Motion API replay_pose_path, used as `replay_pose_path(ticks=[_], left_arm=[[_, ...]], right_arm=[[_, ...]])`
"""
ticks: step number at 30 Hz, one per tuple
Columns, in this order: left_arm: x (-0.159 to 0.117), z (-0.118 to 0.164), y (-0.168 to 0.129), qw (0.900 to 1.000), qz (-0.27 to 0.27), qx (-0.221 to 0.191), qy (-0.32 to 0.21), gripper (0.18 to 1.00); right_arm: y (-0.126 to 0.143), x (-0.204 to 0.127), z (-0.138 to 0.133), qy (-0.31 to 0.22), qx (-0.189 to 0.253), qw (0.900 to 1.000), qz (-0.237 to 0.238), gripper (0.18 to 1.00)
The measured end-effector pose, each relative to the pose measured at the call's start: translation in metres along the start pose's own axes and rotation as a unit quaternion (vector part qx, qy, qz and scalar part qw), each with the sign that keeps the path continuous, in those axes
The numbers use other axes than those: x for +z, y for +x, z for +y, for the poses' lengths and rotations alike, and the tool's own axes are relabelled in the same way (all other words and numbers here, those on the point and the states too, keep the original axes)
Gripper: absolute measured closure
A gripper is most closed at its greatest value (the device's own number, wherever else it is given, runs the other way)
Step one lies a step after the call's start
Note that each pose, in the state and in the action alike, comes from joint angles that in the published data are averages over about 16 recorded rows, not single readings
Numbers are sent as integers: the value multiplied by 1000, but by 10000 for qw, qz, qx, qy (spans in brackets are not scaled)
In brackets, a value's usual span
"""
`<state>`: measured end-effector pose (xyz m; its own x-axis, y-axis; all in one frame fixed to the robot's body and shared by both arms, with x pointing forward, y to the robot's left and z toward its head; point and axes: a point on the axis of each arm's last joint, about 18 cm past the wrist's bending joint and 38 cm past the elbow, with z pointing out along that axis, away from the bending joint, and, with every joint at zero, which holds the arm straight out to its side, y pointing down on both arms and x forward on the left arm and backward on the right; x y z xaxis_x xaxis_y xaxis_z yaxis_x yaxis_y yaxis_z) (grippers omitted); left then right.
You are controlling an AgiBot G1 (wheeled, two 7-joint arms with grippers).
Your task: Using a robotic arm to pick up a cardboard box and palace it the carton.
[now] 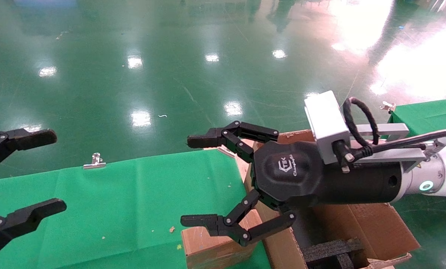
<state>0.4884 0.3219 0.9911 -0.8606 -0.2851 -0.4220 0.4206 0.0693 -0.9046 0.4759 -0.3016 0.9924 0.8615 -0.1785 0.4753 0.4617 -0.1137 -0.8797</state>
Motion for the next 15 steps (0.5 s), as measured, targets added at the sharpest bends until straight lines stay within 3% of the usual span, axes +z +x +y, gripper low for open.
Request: replay_pose_path(ticks=[15], left_arm=[[0, 0, 0, 10000, 0, 0, 0, 184]], right_arm=[[0, 0, 0, 0, 0, 10000, 0, 178]])
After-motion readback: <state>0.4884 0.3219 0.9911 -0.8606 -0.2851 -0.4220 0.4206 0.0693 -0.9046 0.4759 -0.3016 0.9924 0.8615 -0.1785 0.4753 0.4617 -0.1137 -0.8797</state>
